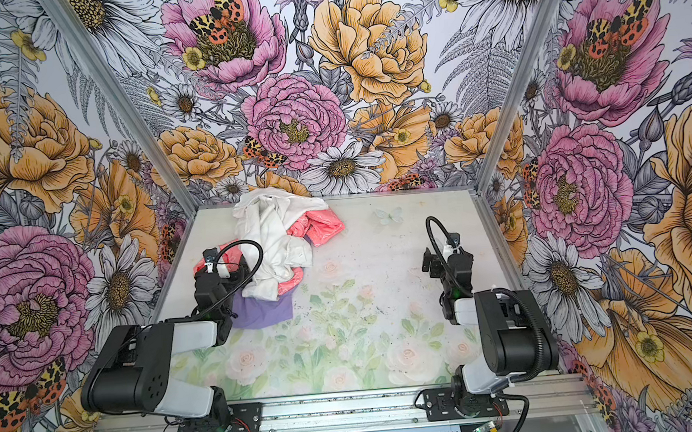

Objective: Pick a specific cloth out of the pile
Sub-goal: 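Reach the left gripper down to the purple cloth edge while the right arm rises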

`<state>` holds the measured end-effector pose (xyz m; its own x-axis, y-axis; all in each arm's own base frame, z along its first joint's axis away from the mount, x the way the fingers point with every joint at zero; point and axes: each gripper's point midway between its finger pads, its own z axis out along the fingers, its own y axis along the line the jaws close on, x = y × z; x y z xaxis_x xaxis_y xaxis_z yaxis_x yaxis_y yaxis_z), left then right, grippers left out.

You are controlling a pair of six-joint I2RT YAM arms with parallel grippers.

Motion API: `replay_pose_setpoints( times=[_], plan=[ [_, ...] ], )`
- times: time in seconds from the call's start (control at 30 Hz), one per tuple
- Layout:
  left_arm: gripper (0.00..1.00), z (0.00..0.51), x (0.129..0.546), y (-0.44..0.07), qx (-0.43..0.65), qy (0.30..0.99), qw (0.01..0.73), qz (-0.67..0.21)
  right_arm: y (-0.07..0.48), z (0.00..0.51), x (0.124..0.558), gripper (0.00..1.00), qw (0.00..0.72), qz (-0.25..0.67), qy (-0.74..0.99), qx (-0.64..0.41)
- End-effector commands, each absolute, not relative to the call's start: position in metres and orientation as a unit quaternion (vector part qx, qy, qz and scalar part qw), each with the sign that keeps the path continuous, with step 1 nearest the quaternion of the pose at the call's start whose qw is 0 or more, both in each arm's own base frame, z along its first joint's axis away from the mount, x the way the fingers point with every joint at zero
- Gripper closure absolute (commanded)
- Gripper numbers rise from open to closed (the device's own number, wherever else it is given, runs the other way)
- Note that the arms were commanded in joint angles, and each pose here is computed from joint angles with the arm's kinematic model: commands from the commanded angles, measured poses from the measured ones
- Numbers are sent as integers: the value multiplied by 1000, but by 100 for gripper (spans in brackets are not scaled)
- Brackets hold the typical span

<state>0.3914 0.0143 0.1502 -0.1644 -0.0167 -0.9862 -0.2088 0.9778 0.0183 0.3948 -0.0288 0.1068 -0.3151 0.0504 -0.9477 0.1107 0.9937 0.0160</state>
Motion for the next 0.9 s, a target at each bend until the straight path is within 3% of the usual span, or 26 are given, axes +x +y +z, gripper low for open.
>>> replay_pose_setpoints(
  times=[0.0, 0.17, 0.33, 0.6, 0.87],
  plan=[
    [1, 178, 380, 21, -107, 752, 636, 138, -24, 142, 400, 1, 599, -35, 799, 37],
    [1, 225, 354, 1, -148, 742, 644, 112, 2, 187, 390, 0, 616, -22, 787, 4],
    [1, 239, 326, -18, -221, 753, 620, -14, 40, 242, 376, 1, 629, 22, 776, -45],
    [2, 213, 283, -32, -289, 790, 528, -113, 94, 282, 348, 0, 627, 105, 763, -115],
    [4, 166, 257, -29, -344, 822, 442, -108, 130, 307, 325, 0, 631, 155, 743, -163]
  ],
)
